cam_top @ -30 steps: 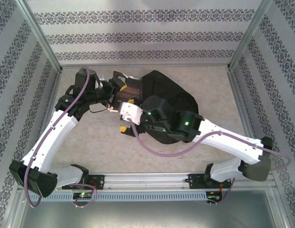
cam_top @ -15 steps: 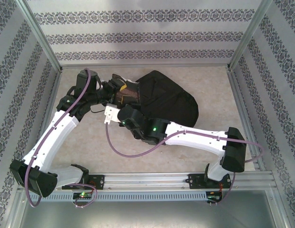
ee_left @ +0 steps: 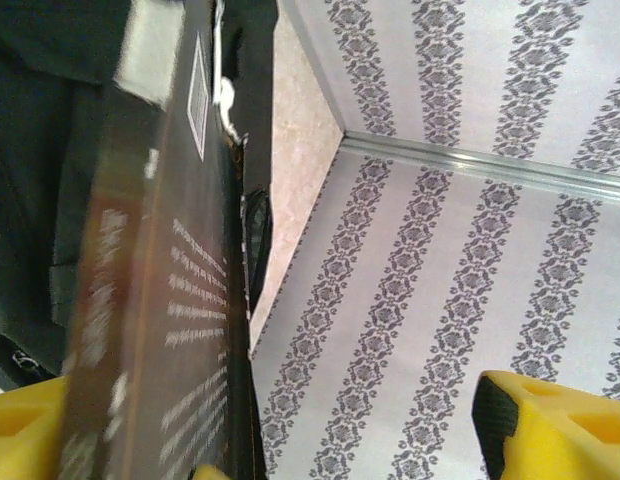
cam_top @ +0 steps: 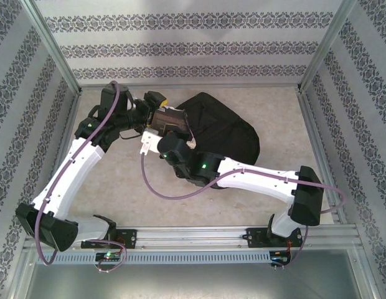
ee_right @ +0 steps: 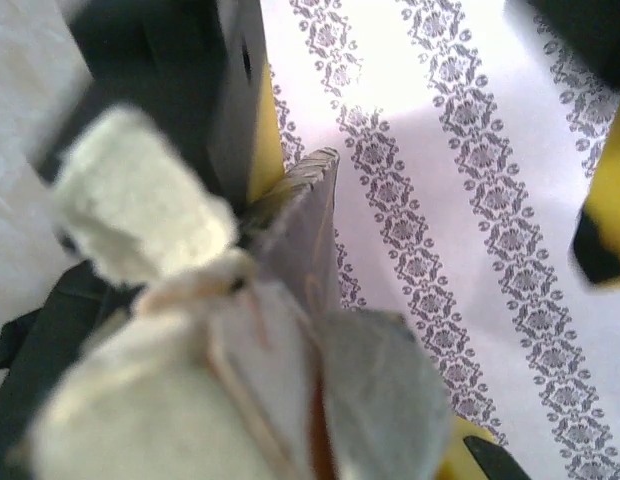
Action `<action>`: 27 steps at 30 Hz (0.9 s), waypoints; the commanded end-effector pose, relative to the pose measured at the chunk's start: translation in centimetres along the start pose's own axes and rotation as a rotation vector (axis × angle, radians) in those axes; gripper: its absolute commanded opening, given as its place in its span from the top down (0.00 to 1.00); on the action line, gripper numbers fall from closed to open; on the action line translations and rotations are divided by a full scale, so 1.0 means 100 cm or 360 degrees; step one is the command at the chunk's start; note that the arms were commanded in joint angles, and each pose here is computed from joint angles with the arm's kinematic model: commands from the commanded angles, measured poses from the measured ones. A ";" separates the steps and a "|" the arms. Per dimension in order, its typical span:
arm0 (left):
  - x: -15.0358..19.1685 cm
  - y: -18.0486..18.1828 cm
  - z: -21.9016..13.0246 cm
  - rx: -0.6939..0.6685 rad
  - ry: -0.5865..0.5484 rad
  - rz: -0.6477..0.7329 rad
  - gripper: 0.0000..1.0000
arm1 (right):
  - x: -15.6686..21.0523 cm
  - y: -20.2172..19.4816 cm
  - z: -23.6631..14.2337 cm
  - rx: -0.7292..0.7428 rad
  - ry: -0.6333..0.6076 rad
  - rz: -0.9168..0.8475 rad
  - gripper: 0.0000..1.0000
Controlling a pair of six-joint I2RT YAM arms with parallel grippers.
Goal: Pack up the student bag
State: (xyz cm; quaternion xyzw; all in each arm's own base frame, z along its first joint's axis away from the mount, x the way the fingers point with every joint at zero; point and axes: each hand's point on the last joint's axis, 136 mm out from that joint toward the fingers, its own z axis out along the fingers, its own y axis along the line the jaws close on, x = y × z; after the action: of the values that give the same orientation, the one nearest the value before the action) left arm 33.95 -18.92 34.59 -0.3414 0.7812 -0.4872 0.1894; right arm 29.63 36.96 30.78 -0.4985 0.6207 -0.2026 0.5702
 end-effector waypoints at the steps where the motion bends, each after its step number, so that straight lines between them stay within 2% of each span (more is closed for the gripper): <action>1: 0.003 -0.010 -0.019 -0.0013 -0.0053 0.0123 0.12 | 0.020 -0.030 -0.010 0.0068 0.0029 0.0179 1.00; 5: 0.004 0.000 -0.022 -0.0059 -0.0058 0.0123 0.11 | 0.048 -0.045 -0.013 0.0069 0.0084 0.0302 1.00; 8: 0.004 0.003 -0.022 -0.0075 -0.0066 0.0167 0.11 | 0.071 -0.063 -0.018 0.0100 0.0135 0.0503 1.00; 13: -0.002 -0.005 -0.027 -0.0109 -0.0114 0.0411 0.11 | 0.114 -0.112 -0.043 0.0149 0.0272 0.1133 1.00; 17: -0.007 -0.008 -0.023 -0.0191 -0.0105 0.0621 0.11 | 0.129 -0.137 -0.071 0.0035 0.0180 0.1543 1.00; 21: -0.005 -0.006 -0.010 -0.0204 -0.0030 0.0825 0.12 | 0.132 -0.138 -0.093 -0.0264 0.0120 0.1729 1.00; 25: 0.003 -0.009 0.007 -0.0105 0.0068 0.1076 0.15 | 0.125 -0.128 -0.107 -0.0716 0.0064 0.2182 1.00; 27: 0.010 -0.011 0.018 -0.0023 0.0141 0.1154 0.17 | 0.116 -0.126 -0.115 -0.0844 -0.0021 0.2305 1.00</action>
State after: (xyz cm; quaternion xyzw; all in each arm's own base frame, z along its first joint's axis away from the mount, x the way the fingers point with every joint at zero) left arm 34.78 -19.06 34.75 -0.1202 0.8675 -0.3838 0.2926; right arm 28.86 14.31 37.54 -0.0843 0.8326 0.2103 0.5054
